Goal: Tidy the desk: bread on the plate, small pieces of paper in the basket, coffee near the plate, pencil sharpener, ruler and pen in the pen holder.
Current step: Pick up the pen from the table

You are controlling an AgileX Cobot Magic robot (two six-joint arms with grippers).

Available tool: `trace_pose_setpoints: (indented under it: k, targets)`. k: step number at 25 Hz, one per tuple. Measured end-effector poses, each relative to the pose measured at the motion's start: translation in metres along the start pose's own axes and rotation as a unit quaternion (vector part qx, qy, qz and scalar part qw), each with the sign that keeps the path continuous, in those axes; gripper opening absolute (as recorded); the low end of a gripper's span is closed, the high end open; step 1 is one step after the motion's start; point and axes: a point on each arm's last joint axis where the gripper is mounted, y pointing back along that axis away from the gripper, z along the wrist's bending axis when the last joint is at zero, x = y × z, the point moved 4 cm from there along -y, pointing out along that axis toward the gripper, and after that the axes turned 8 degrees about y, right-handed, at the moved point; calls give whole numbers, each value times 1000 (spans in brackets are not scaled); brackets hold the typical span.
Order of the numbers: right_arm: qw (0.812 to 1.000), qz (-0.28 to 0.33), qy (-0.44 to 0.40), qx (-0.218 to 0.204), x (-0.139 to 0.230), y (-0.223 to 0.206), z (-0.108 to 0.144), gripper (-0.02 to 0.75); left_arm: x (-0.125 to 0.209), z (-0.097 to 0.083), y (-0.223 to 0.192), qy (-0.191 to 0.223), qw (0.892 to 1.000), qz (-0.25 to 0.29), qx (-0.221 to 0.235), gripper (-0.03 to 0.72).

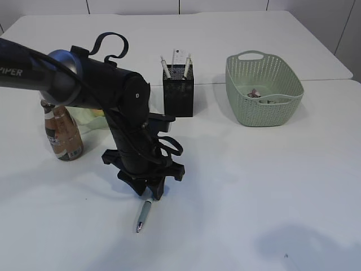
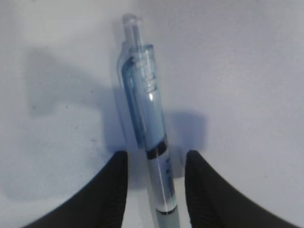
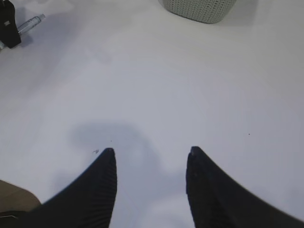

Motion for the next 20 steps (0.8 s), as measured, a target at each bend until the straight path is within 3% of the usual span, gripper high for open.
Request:
trace_pose_setpoints:
  k: [10,20]
  targets:
    - [1000,0,0,0,0,0,0,386,1,1,-3,0,1000,12,-5,267]
    - [1000,0,0,0,0,0,0,386,2,1,-3,-1,1000,16,-6,69]
